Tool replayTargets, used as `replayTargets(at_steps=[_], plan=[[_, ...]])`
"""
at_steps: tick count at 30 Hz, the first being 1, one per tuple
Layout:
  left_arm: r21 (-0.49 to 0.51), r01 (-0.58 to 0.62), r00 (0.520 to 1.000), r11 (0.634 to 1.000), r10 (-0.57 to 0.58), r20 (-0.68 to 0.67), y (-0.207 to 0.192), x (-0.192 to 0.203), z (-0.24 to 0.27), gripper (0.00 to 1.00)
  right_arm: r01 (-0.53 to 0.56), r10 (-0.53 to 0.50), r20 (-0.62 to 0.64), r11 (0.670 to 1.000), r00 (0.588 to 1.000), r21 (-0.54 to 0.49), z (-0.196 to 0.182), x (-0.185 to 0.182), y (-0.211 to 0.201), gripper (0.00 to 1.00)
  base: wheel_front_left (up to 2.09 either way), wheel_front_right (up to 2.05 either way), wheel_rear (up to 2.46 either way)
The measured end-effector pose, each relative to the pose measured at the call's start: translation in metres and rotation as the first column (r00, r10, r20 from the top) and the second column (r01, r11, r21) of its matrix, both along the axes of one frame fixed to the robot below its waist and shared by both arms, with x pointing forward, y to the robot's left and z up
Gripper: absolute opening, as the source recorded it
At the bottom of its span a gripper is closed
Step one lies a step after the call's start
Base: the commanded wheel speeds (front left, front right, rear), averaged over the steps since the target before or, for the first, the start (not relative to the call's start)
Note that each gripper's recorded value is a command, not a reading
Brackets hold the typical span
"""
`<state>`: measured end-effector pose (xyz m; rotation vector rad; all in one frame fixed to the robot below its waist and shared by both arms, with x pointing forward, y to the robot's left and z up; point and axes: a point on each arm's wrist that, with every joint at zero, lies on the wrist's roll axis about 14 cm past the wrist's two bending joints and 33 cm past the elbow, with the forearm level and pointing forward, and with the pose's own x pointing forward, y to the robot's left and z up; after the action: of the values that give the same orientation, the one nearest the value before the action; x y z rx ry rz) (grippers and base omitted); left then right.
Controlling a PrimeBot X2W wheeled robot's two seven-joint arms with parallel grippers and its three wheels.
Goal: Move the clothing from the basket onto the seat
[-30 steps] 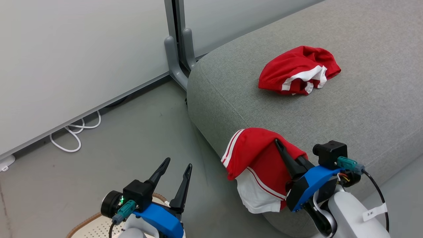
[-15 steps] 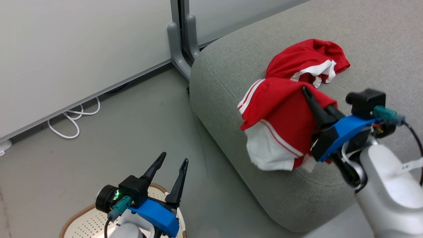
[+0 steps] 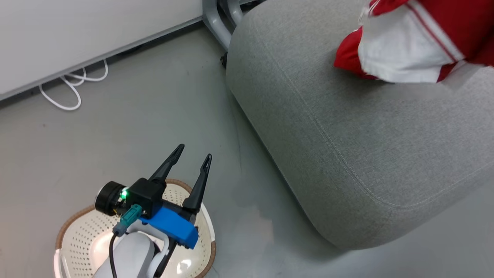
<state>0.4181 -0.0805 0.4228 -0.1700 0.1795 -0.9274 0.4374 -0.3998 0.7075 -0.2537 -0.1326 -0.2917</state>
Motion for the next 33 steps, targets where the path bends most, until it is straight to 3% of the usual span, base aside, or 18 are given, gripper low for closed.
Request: replayTargets(at_steps=[5, 12, 19, 26, 33], plan=[[-0.012, -0.019, 1.0, 1.0, 0.019, -0.003, 0.006, 0.019, -0.01, 1.0, 0.075, -0.074, 0.028, 0.996, 0.997, -0.045, 0.016, 0.018, -0.028, 0.0, 0.0, 0.0, 0.0], [-0.004, -0.051, 0.999, 0.999, 0.051, -0.001, 0.022, 0.045, -0.033, 1.0, 0.153, -0.152, 0.042, 0.988, 0.988, -0.032, -0.005, 0.045, -0.061, 0.0, 0.0, 0.0, 0.0], [0.015, -0.065, 0.998, 0.998, 0.065, 0.004, 0.037, 0.066, -0.059, 1.0, 0.23, -0.226, -0.081, 0.972, 0.971, 0.048, -0.102, 0.066, -0.088, 0.0, 0.0, 0.0, 0.0], [0.043, -0.108, 0.994, 0.993, 0.109, -0.023, 0.059, 0.072, -0.081, 1.0, 0.252, -0.219, -0.225, 0.959, 0.949, 0.129, -0.207, 0.083, -0.079, 0.0, 0.0, 0.0, 0.0], [0.056, -0.135, 0.99, 0.989, 0.137, -0.032, 0.07, 0.073, -0.087, 1.0, 0.267, -0.204, -0.306, 0.947, 0.93, 0.181, -0.26, 0.084, -0.067, 0.0, 0.0, 0.0, 0.0]])
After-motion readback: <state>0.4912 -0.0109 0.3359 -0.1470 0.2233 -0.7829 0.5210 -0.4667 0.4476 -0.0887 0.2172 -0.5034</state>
